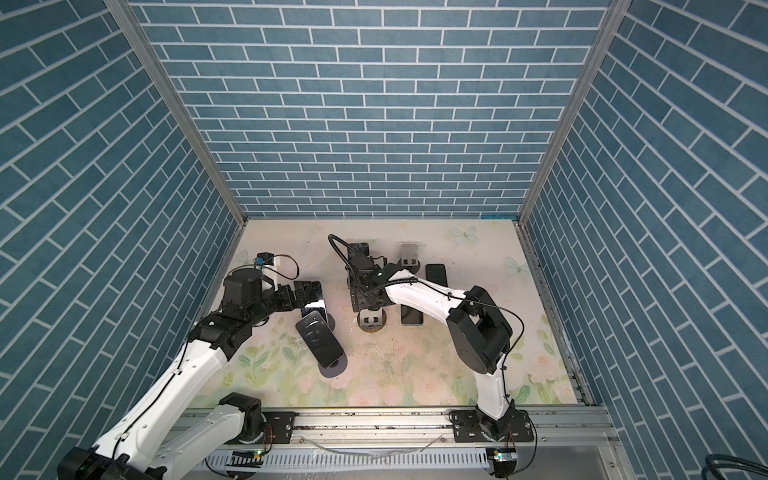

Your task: Remove the phone from the phone stand

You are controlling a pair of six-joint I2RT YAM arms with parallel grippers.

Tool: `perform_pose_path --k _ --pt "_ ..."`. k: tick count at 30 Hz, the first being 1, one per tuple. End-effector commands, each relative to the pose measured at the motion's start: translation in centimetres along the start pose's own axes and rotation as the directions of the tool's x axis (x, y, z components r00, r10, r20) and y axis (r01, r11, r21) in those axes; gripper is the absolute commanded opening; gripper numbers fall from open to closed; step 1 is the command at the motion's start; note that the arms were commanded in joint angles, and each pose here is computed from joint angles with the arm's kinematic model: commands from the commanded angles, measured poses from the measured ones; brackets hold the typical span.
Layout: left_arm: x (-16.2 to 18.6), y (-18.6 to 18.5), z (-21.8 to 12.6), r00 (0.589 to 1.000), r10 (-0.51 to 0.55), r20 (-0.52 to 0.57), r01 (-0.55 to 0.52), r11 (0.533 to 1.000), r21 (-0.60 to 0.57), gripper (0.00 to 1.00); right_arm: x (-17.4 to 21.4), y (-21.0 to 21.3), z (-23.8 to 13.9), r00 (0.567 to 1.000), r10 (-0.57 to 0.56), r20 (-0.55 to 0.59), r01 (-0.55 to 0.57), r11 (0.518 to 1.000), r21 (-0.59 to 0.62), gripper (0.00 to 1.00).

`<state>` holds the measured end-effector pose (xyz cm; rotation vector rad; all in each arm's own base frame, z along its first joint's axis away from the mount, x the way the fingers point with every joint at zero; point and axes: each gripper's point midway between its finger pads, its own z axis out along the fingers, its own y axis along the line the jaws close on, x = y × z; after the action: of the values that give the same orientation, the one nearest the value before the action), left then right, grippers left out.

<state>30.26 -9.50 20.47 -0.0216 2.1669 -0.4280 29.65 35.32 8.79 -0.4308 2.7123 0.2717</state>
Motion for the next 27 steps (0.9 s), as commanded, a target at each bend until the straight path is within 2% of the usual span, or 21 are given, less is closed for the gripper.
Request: perform_pose_path --k 1,7,9,10,21,27 --pt "0.4 0.2 -0.1 1.000 0.010 0.000 -0.010 1.000 -0.007 1.00 0.9 0.0 0.5 0.998 0.040 -0.043 -0.039 0.999 0.018 0.83" --pt "0.4 0.3 -0.2 1.000 0.010 0.004 -0.010 1.000 -0.010 1.00 1.2 -0.1 0.6 0.998 0.036 -0.051 -0.035 0.999 0.019 0.73" --pt "0.4 0.3 -0.2 1.000 0.009 0.004 -0.009 1.000 -0.010 1.00 1.0 0.2 0.5 0.999 0.023 -0.045 -0.023 1.000 0.004 0.58" --pt "0.4 0.3 -0.2 1.000 0.008 0.003 -0.008 1.000 -0.010 1.00 0.9 0.4 0.4 0.999 0.017 -0.042 -0.017 1.000 -0.004 0.57" --pt "0.4 0.4 -0.6 1.000 0.006 0.008 -0.006 1.000 -0.021 1.00 -1.5 0.8 -3.1 0.998 -0.028 0.049 0.030 0.999 -0.045 0.56" --pt "0.3 0.6 -0.7 1.000 0.010 0.004 -0.010 0.999 -0.032 1.00 -3.1 -2.5 -5.4 0.993 0.041 0.107 -0.036 0.998 -0.044 0.56"
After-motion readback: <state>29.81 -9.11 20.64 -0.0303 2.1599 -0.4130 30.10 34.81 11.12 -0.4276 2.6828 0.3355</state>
